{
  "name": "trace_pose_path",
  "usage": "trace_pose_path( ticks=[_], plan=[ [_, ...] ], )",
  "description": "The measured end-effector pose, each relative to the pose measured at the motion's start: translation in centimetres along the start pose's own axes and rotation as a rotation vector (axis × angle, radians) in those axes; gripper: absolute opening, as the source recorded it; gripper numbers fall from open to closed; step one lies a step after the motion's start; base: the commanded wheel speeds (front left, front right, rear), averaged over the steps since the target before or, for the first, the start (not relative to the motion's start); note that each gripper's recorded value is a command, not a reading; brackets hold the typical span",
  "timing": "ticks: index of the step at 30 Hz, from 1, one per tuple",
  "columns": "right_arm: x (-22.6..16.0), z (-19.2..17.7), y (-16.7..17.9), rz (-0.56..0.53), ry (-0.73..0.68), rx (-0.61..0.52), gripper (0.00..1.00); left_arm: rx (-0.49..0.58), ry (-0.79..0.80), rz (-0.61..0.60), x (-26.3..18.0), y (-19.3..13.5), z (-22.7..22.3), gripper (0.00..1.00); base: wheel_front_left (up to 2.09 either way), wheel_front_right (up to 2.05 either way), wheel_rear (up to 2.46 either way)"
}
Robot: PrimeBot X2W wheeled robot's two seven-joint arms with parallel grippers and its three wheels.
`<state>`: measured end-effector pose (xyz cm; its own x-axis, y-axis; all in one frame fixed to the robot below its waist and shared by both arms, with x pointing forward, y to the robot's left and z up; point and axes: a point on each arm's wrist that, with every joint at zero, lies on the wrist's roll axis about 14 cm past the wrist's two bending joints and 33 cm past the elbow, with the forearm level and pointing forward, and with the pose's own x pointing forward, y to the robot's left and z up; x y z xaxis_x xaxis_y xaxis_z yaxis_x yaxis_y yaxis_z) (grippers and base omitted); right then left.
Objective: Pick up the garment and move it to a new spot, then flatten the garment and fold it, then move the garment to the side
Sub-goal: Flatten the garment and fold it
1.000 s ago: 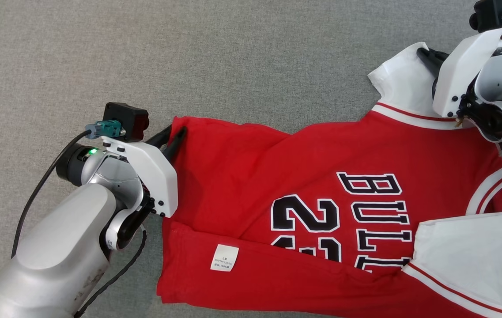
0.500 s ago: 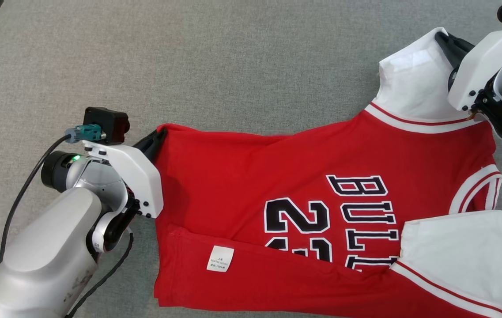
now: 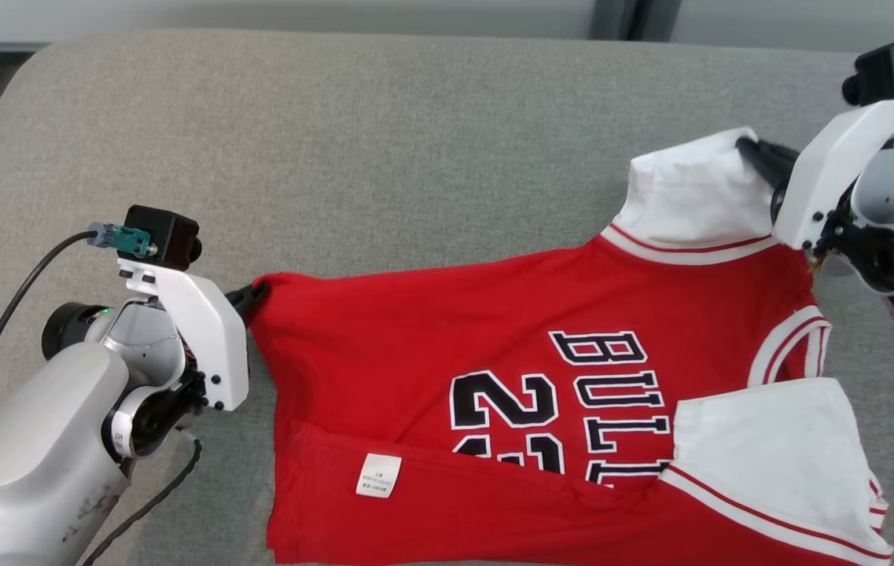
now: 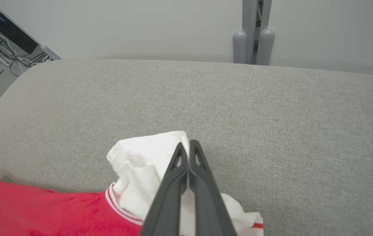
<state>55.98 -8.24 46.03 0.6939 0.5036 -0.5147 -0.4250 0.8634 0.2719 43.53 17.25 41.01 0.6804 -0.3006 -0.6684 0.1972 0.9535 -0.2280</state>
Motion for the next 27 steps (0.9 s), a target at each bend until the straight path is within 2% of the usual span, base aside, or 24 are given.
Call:
trace_pose_path(
  ticks=[6, 12, 18, 27],
  plan=[
    [-3.0, -0.8, 0.3, 0.007, 0.047, 0.022, 0.00, -0.007, 0.093, -0.051, -1.3, -1.0, -0.6, 0.00, 0.00, 0.00, 0.00],
    [-5.7, -1.5, 0.0, -0.007, 0.061, 0.048, 0.00, -0.095, 0.135, -0.095, -2.0, -1.3, -0.1, 0.00, 0.00, 0.00, 0.00],
    [-7.9, -3.2, 0.9, 0.021, 0.107, 0.084, 0.00, -0.080, 0.212, -0.125, -2.8, -1.8, -0.6, 0.00, 0.00, 0.00, 0.00],
    [-10.6, -5.6, 0.7, 0.026, 0.199, 0.105, 0.00, -0.045, 0.340, -0.083, -4.0, -0.5, -2.3, 0.00, 0.00, 0.00, 0.00]
  ],
)
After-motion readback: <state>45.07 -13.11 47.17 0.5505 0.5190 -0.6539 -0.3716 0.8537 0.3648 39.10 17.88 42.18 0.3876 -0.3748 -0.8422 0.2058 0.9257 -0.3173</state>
